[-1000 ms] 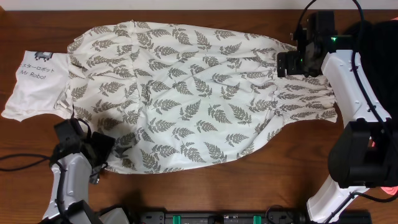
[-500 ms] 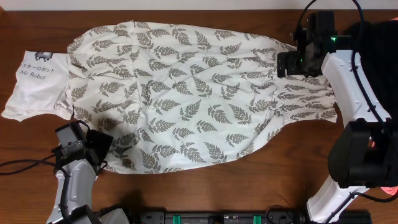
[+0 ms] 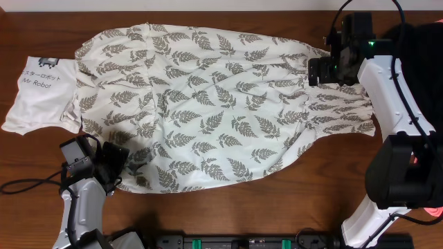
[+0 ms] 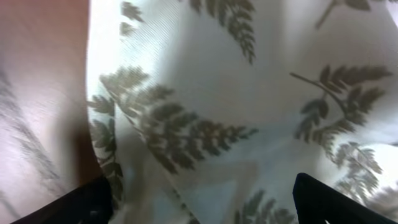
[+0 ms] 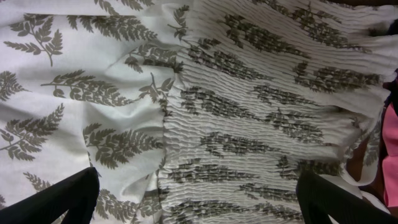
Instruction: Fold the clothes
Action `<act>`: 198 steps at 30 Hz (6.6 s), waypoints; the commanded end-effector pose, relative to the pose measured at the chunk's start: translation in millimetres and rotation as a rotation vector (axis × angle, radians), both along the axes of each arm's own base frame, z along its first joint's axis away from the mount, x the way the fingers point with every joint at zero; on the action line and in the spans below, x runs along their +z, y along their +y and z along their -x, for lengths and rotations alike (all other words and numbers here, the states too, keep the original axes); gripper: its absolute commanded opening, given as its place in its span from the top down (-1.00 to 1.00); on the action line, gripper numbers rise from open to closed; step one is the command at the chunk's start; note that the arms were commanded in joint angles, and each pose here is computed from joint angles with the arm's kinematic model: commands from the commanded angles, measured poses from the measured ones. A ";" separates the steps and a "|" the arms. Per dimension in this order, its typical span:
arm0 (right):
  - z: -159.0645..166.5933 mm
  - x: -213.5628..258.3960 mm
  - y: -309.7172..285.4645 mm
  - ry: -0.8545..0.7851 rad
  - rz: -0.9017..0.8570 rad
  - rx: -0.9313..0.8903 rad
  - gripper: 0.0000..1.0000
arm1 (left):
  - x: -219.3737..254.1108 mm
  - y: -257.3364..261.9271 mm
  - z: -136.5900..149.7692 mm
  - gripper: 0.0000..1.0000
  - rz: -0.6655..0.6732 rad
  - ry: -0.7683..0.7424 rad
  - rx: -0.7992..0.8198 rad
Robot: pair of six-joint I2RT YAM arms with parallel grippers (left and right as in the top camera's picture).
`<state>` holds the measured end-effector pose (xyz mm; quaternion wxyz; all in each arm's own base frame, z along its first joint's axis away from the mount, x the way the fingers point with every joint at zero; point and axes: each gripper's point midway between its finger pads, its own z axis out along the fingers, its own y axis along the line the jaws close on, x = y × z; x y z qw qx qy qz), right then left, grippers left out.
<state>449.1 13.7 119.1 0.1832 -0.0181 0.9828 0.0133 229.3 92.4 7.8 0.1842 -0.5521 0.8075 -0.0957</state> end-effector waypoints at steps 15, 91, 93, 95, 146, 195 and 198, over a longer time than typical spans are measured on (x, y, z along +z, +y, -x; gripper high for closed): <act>0.8 -1.8 0.8 0.005 0.013 0.010 -0.98 | -23.2 -34.4 23.3 0.47 0.182 0.075 0.017; 126.6 -87.7 -40.1 0.445 -0.184 -0.748 -0.53 | 67.8 -13.4 -33.9 0.85 -0.207 0.124 -0.242; 126.7 -94.3 -39.9 0.436 -0.195 -0.798 -0.55 | 67.9 -13.3 -34.1 0.85 -0.208 0.123 -0.242; 125.8 -101.4 -40.3 0.420 -0.203 -0.825 -0.56 | 67.8 -13.4 -33.9 0.85 -0.207 0.124 -0.242; 91.2 -56.4 -89.3 0.001 -0.006 -0.699 0.98 | 94.8 6.6 -36.3 0.88 -0.290 0.197 -0.210; 0.8 -69.9 -84.8 -0.271 -0.159 -0.669 -0.26 | 103.0 25.1 -101.0 0.87 -0.377 -0.005 -0.170; -7.7 -64.7 -78.8 -0.300 -0.201 -0.646 -0.36 | 103.0 25.1 -101.0 0.86 -0.377 -0.005 -0.170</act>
